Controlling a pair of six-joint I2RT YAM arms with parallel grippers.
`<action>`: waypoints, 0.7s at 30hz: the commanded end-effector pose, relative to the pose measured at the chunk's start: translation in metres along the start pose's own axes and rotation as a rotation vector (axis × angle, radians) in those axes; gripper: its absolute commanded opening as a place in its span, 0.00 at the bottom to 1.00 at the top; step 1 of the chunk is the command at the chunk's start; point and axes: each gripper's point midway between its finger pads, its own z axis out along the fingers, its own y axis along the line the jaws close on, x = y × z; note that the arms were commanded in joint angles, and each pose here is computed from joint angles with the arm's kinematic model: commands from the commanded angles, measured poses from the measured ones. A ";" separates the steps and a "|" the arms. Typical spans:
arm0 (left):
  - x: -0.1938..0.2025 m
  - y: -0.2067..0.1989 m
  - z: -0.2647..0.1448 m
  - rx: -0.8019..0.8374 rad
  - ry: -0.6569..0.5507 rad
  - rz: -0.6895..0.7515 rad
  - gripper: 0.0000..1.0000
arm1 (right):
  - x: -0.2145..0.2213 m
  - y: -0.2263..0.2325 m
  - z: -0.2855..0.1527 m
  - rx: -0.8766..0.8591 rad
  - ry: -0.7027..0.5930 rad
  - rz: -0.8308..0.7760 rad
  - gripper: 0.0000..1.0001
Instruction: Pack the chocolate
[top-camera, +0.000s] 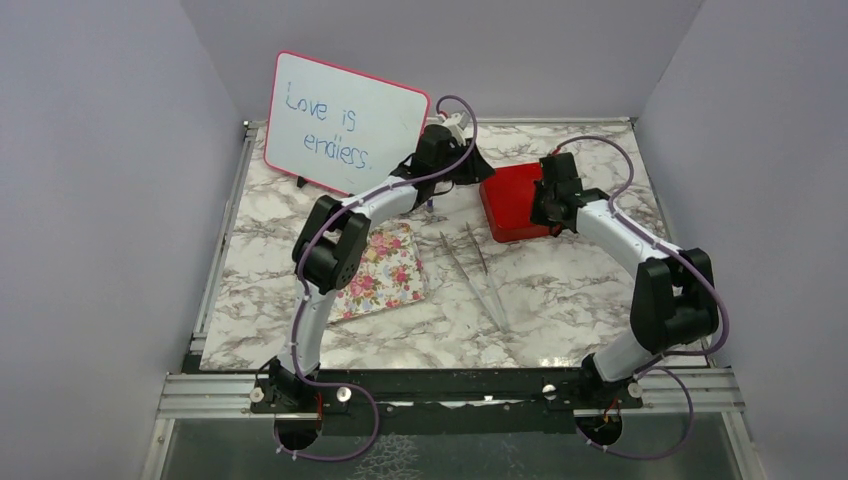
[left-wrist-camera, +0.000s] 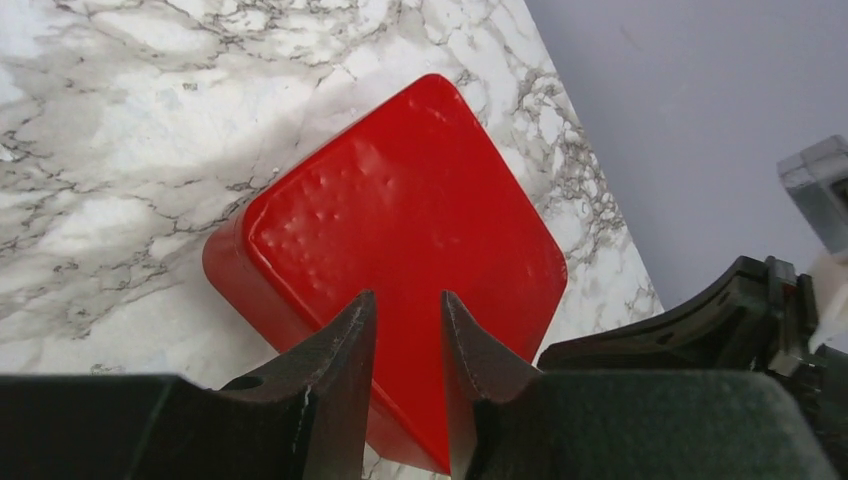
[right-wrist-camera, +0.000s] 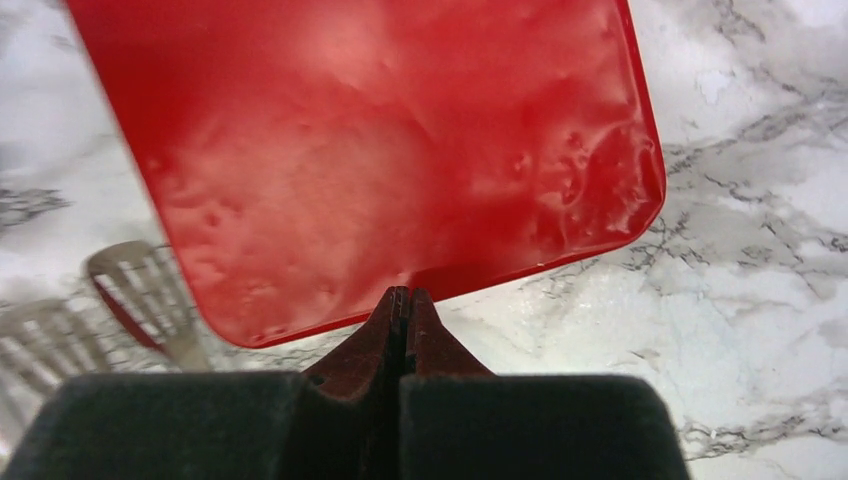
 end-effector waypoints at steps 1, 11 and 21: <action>0.023 0.009 0.003 0.009 0.052 0.005 0.31 | 0.011 -0.017 0.017 0.108 0.006 0.002 0.01; -0.006 -0.022 -0.031 -0.013 0.036 0.095 0.48 | 0.003 -0.017 -0.001 0.101 0.002 0.001 0.09; -0.049 -0.048 -0.109 -0.163 -0.005 0.255 0.98 | -0.032 0.015 -0.084 -0.147 -0.128 -0.006 0.80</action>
